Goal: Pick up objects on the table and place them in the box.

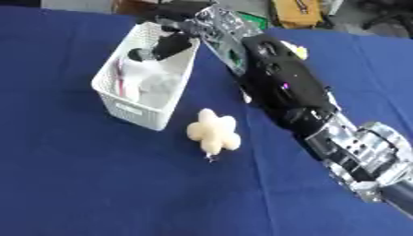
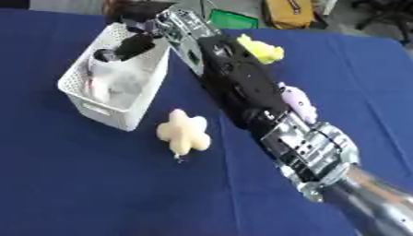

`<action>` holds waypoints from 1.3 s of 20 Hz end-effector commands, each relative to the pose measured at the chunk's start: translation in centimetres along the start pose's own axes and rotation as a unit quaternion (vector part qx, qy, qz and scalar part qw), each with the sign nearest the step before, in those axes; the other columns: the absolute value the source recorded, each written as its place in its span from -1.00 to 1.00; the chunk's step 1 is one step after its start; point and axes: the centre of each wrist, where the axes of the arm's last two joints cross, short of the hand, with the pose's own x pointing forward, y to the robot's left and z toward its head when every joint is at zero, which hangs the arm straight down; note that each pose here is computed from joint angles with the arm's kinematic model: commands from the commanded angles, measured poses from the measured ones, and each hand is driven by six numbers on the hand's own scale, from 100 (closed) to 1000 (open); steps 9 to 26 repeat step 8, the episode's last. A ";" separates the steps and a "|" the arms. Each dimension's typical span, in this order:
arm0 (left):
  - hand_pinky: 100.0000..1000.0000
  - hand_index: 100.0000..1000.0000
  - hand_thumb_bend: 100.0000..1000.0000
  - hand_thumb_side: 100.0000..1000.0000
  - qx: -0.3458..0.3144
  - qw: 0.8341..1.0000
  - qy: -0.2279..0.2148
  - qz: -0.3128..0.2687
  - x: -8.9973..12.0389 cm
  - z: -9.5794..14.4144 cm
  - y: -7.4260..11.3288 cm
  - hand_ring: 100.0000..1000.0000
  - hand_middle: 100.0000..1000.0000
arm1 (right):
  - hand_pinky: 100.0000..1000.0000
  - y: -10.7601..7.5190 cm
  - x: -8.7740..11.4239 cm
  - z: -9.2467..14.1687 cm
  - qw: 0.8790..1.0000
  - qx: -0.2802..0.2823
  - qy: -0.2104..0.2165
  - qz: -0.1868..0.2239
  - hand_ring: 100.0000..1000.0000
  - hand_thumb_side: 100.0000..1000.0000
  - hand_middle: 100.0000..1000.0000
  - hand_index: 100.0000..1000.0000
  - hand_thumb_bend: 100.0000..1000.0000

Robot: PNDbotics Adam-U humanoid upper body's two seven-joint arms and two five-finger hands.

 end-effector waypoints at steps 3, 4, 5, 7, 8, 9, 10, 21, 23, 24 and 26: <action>0.65 0.66 -1.00 0.45 0.004 1.000 -0.016 -0.003 0.1 -0.8 0.4 0.88 0.74 | 0.93 -2.6 -0.4 1.3 0.998 -0.059 -0.005 -0.009 1.00 0.95 0.73 0.94 -0.46; 0.65 0.66 -1.00 0.45 0.003 1.000 -0.015 -0.004 0.1 -0.7 0.4 0.88 0.74 | 0.84 -3.1 -0.3 1.8 0.997 -0.079 -0.005 -0.011 0.96 0.86 0.55 0.75 -0.83; 0.65 0.66 -1.00 0.45 0.001 1.000 -0.014 -0.008 0.0 -0.6 0.6 0.88 0.74 | 0.82 -3.9 -0.3 2.6 0.994 -0.112 -0.004 -0.006 0.94 0.85 0.53 0.67 -0.91; 0.65 0.66 -1.00 0.45 -0.003 1.000 -0.012 -0.014 -0.1 -0.4 0.8 0.88 0.74 | 0.82 -5.0 0.1 4.4 0.988 -0.152 -0.007 0.003 0.94 0.78 0.52 0.61 -1.00; 0.65 0.66 -1.00 0.46 -0.004 1.000 -0.012 -0.017 -0.1 -0.4 0.9 0.88 0.74 | 0.82 -5.4 0.3 5.3 0.987 -0.162 -0.010 0.005 0.94 0.76 0.51 0.58 -1.00; 0.65 0.66 -1.00 0.46 -0.004 1.000 -0.012 -0.017 -0.1 -0.4 0.9 0.88 0.74 | 0.82 -5.4 0.3 5.3 0.987 -0.162 -0.010 0.005 0.94 0.76 0.51 0.58 -1.00; 0.65 0.66 -1.00 0.46 -0.004 1.000 -0.012 -0.017 -0.1 -0.4 0.9 0.88 0.74 | 0.82 -5.4 0.3 5.3 0.987 -0.162 -0.010 0.005 0.94 0.76 0.51 0.58 -1.00; 0.65 0.66 -1.00 0.46 -0.004 1.000 -0.012 -0.017 -0.1 -0.4 0.9 0.88 0.74 | 0.82 -5.4 0.3 5.3 0.987 -0.162 -0.010 0.005 0.94 0.76 0.51 0.58 -1.00; 0.65 0.66 -1.00 0.46 -0.004 1.000 -0.012 -0.017 -0.1 -0.4 0.9 0.88 0.74 | 0.82 -5.4 0.3 5.3 0.987 -0.162 -0.010 0.005 0.94 0.76 0.51 0.58 -1.00; 0.65 0.66 -1.00 0.46 -0.004 1.000 -0.012 -0.017 -0.1 -0.4 0.9 0.88 0.74 | 0.82 -5.4 0.3 5.3 0.987 -0.162 -0.010 0.005 0.94 0.76 0.51 0.58 -1.00; 0.65 0.66 -1.00 0.46 -0.004 1.000 -0.012 -0.017 -0.1 -0.4 0.9 0.88 0.74 | 0.82 -5.4 0.3 5.3 0.987 -0.162 -0.010 0.005 0.94 0.76 0.51 0.58 -1.00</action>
